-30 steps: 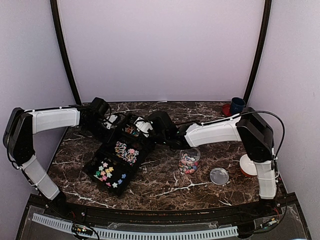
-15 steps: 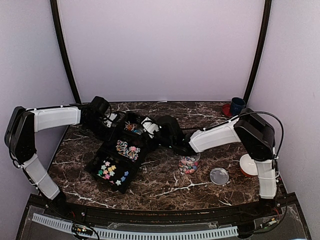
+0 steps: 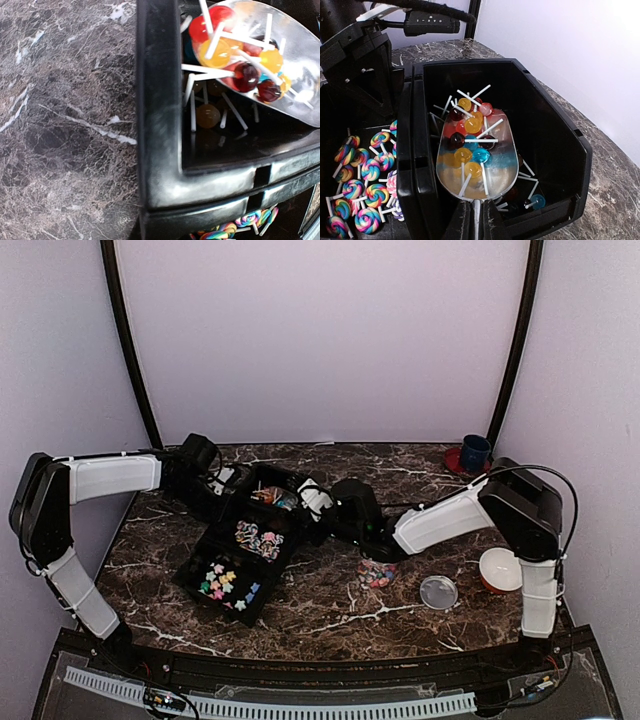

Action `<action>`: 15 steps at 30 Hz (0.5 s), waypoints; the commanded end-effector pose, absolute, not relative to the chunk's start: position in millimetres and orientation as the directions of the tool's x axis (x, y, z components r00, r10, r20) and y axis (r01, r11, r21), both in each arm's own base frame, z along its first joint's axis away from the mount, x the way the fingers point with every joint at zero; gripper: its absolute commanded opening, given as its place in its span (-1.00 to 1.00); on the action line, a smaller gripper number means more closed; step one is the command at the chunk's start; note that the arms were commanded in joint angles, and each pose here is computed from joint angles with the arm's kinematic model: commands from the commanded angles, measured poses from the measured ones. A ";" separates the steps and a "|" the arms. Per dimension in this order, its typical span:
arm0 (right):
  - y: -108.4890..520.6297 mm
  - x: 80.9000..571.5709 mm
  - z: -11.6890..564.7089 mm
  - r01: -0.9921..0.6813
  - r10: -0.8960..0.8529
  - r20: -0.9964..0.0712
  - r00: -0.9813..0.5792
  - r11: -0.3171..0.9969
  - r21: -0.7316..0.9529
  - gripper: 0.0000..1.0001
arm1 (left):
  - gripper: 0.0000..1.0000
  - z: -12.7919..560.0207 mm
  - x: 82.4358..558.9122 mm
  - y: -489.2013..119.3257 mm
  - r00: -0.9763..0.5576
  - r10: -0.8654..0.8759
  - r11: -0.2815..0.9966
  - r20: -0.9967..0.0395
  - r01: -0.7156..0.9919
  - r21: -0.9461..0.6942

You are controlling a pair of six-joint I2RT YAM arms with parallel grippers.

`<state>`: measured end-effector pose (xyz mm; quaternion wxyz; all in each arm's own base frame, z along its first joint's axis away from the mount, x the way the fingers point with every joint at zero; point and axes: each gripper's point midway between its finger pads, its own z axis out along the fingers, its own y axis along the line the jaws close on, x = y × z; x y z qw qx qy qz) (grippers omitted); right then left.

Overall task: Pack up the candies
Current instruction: Scoop the fake candies from the storage box.

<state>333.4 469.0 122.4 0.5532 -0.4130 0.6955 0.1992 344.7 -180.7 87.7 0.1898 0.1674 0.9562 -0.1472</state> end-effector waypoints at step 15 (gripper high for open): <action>443.7 331.6 193.1 -0.724 -0.161 -0.983 0.093 0.667 -0.177 -1.00 | -1.00 121.4 357.7 -199.7 -0.837 0.189 0.863 -0.514 0.391 -0.319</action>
